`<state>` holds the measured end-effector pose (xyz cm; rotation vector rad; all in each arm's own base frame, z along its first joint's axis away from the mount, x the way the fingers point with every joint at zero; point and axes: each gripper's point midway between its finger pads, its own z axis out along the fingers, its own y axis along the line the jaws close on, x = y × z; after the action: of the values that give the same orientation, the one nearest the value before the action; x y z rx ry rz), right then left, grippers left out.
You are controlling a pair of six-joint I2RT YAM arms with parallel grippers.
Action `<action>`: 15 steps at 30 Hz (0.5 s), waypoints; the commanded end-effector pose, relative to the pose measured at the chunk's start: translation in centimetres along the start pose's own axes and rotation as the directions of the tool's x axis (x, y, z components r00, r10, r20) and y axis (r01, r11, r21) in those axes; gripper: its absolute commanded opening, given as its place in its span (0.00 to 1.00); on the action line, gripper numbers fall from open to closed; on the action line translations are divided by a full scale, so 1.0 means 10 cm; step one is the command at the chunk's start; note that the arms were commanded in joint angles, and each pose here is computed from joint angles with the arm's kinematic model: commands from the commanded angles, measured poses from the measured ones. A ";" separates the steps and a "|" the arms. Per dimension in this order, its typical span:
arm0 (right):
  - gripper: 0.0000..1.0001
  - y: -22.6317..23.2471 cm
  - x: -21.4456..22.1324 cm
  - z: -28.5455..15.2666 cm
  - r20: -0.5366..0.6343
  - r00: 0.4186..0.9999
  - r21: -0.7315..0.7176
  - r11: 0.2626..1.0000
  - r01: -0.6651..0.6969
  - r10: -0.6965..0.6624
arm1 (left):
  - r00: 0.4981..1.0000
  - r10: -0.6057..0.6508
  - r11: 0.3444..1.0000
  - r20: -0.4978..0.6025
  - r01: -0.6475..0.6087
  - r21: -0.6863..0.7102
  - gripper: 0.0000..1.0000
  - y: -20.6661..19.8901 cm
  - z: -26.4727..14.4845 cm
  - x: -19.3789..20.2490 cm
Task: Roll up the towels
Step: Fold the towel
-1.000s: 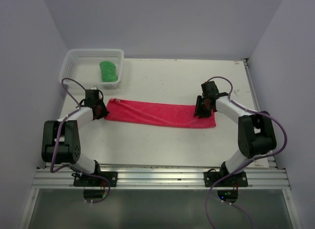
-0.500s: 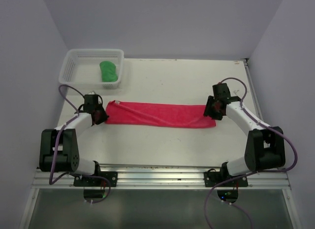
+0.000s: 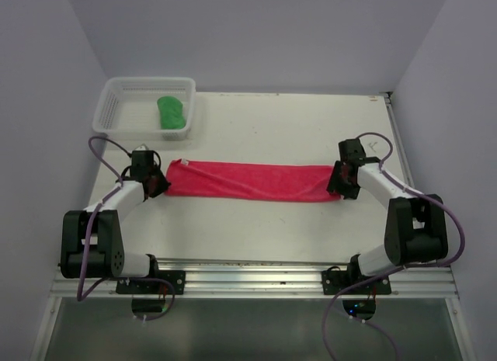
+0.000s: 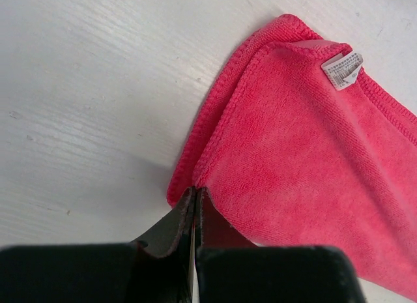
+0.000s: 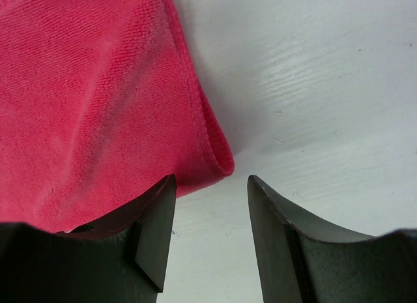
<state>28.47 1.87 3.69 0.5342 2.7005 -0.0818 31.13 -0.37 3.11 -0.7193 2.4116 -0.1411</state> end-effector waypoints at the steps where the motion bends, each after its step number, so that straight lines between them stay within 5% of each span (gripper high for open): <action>1: 0.52 -0.09 -0.09 0.06 0.028 0.999 0.036 0.999 -0.038 0.037 | 1.000 -0.006 1.000 0.027 0.007 -0.018 0.00 0.07 -0.04 -0.03; 15: 0.50 0.07 -0.27 0.13 0.017 0.998 -0.050 0.997 -0.061 0.062 | 1.000 -0.002 1.000 0.013 0.002 -0.016 0.08 0.11 -0.01 0.05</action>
<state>29.24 0.90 3.19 0.6016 2.6918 -0.0732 30.04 -0.19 2.16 -0.7341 2.4369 -0.1288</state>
